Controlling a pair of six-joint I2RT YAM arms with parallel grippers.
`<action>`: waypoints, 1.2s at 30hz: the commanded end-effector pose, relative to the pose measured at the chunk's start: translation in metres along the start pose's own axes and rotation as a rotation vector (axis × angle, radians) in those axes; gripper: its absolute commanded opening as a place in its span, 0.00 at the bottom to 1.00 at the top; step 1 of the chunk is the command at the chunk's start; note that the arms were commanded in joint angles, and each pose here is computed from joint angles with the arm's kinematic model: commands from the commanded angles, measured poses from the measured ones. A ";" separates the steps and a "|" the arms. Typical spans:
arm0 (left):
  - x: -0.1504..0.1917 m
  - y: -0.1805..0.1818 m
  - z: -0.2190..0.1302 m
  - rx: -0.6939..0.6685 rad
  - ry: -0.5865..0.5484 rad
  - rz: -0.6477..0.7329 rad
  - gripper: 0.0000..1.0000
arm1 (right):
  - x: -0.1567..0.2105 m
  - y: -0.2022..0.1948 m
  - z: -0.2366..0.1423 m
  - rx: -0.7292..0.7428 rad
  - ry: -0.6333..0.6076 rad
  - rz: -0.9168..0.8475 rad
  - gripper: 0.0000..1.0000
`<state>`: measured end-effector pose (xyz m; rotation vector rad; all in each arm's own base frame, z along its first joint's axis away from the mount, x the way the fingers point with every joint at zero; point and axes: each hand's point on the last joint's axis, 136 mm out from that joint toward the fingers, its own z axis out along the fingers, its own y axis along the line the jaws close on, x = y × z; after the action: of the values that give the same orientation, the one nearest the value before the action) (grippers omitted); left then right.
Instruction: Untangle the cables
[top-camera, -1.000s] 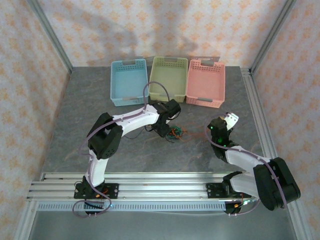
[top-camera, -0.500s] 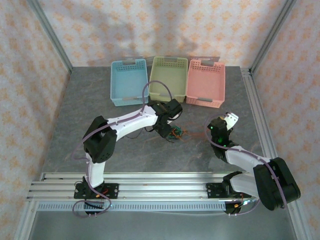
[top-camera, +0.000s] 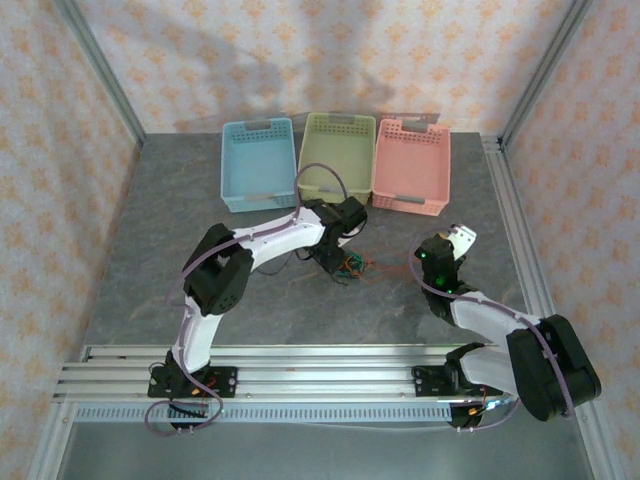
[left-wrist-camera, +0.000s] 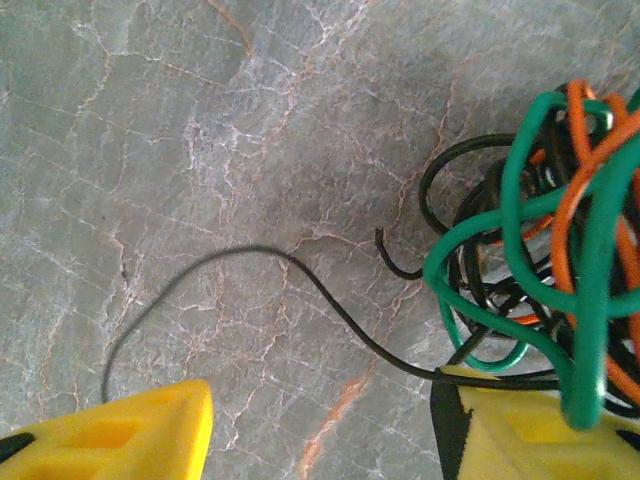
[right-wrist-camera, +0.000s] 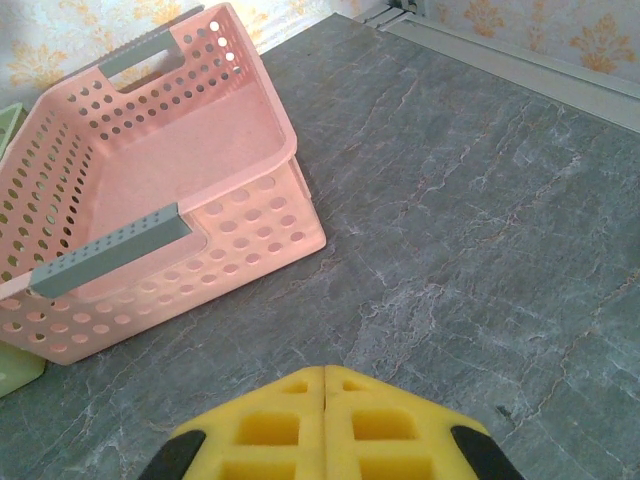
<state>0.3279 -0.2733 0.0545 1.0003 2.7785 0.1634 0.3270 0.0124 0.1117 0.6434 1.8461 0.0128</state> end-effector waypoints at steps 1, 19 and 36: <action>-0.010 0.003 0.000 0.007 -0.016 0.010 0.59 | -0.012 0.008 0.002 -0.017 -0.030 0.011 0.00; 0.007 0.031 -0.022 -0.108 -0.027 0.003 0.68 | -0.012 0.009 0.002 -0.017 -0.028 0.009 0.00; 0.021 0.072 0.014 -0.108 0.074 -0.123 0.71 | -0.011 0.010 0.003 -0.022 -0.024 0.008 0.00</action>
<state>0.3602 -0.2140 0.0590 0.8364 2.8083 0.2994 0.3282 0.0139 0.1112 0.6328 1.8506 0.0155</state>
